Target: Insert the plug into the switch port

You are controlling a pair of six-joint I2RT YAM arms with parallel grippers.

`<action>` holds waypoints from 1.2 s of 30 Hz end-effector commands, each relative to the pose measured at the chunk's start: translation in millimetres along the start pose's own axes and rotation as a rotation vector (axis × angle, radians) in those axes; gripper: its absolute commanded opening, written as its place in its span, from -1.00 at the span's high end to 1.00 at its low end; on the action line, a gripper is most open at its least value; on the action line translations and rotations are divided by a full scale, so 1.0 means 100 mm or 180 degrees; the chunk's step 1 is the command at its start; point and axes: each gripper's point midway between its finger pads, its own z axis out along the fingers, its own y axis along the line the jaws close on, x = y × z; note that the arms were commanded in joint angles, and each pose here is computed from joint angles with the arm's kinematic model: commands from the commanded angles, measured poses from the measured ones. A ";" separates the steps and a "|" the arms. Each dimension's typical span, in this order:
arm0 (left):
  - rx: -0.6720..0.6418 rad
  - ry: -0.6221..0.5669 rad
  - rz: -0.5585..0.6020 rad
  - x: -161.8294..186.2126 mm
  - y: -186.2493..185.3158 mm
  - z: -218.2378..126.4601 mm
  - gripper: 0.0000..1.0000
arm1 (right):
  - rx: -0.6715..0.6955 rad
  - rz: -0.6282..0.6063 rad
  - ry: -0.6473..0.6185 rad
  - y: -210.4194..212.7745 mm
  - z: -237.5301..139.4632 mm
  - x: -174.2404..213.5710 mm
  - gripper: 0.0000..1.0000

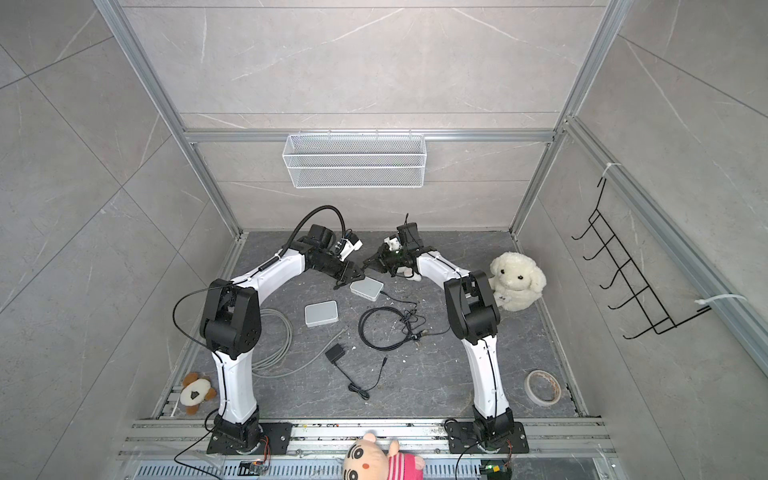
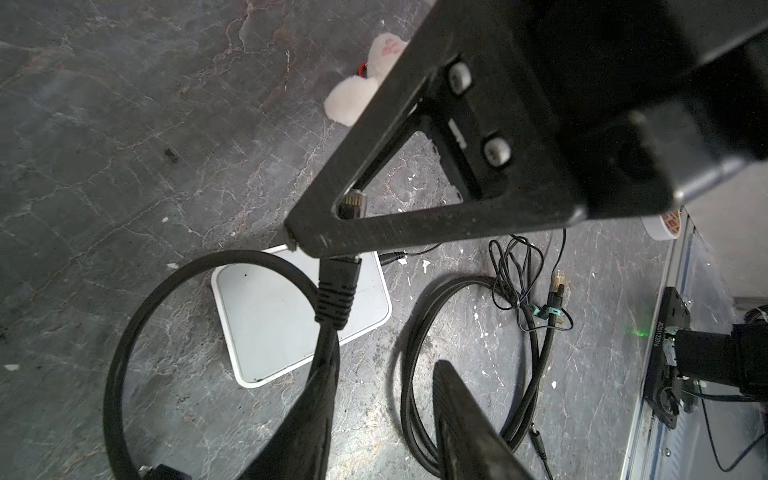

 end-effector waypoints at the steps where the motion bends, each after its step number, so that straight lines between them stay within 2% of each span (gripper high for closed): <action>1: -0.0321 -0.0196 -0.0003 -0.14 0.13 -0.07 0.14 | -0.0080 0.0048 0.0128 0.07 -0.01 0.11 0.86; 3: -0.0408 -0.0275 -0.0003 -0.18 0.16 -0.12 0.15 | -0.0067 0.0039 0.0138 0.06 0.00 0.13 0.86; 10: -0.0328 -0.0561 0.0127 -0.31 0.03 -0.26 0.14 | -0.0052 0.0022 0.0093 0.05 0.00 0.10 0.87; 15: -0.0174 -0.0396 0.0072 -0.19 0.06 -0.09 0.13 | -0.0098 0.0075 0.0052 0.06 0.00 0.07 0.87; 20: -0.0178 -0.0416 -0.0007 -0.14 0.11 0.00 0.13 | -0.0136 0.0096 0.0046 0.08 0.01 0.06 0.88; 25: -0.0214 -0.0443 -0.0024 -0.12 0.16 0.04 0.26 | -0.0167 0.0143 0.0048 0.08 0.02 0.06 0.88; 30: -0.0150 -0.0442 -0.0070 -0.07 0.15 0.08 0.27 | -0.0195 0.0184 0.0045 0.08 0.03 0.06 0.89; 32: -0.0142 -0.0494 -0.0094 -0.08 0.16 0.07 0.39 | -0.0204 0.0174 0.0048 0.10 0.02 0.06 0.88; 34: -0.0092 -0.0538 -0.0127 -0.09 0.16 0.07 0.63 | -0.0206 0.0176 0.0056 0.10 0.02 0.06 0.88; 36: -0.0029 -0.0541 -0.0158 -0.10 0.16 0.07 0.71 | -0.0207 0.0182 0.0059 0.10 0.02 0.06 0.88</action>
